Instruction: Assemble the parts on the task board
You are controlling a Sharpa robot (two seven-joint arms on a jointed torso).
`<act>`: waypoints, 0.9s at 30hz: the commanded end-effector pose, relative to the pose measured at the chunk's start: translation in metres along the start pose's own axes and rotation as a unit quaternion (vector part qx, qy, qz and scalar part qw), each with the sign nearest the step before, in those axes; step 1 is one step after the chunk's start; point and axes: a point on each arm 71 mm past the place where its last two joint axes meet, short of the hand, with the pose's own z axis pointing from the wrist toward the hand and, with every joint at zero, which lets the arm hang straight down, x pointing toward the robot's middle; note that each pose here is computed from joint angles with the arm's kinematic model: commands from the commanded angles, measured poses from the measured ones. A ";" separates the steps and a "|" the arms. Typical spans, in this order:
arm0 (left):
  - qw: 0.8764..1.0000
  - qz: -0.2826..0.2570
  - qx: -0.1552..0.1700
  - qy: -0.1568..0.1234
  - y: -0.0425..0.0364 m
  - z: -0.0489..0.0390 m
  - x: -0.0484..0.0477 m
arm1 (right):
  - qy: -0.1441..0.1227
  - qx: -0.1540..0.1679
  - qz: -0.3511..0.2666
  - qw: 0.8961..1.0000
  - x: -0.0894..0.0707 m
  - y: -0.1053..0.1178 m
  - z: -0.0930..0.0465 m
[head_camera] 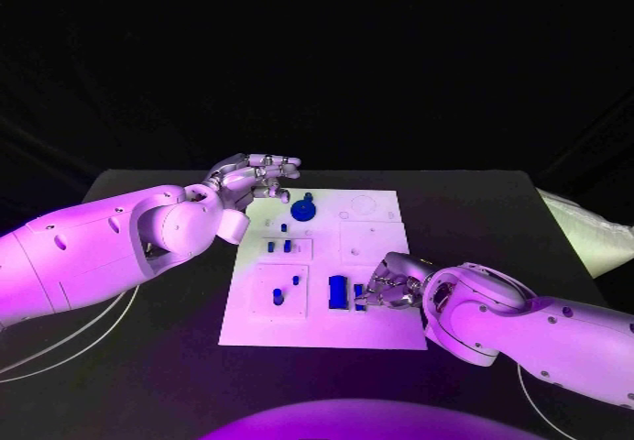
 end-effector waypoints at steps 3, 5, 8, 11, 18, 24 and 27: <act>1.000 -0.001 0.003 0.011 -0.0003 0.0005 0.0024 | 0.001 0.006 -0.016 1.000 0.002 -0.003 0.001; 1.000 -0.001 0.003 0.011 -0.0003 0.0004 0.0022 | -0.002 0.005 -0.018 1.000 0.002 -0.003 0.001; 1.000 -0.001 0.003 0.010 -0.0003 0.0004 0.0017 | -0.006 0.003 -0.019 1.000 0.001 -0.004 -0.001; 1.000 0.000 0.003 0.010 -0.0003 0.0001 0.0011 | -0.011 -0.004 -0.016 1.000 -0.001 -0.004 -0.003; 1.000 0.000 0.002 0.004 0.0020 -0.0003 -0.0021 | -0.012 -0.011 0.058 0.998 -0.010 -0.008 -0.006; 1.000 -0.006 0.007 -0.020 0.0121 -0.0014 -0.0077 | -0.029 -0.072 0.181 0.980 -0.035 -0.005 -0.001; 0.998 -0.015 0.021 -0.051 0.0166 -0.0009 -0.0114 | -0.061 -0.113 0.237 0.963 -0.058 -0.006 0.004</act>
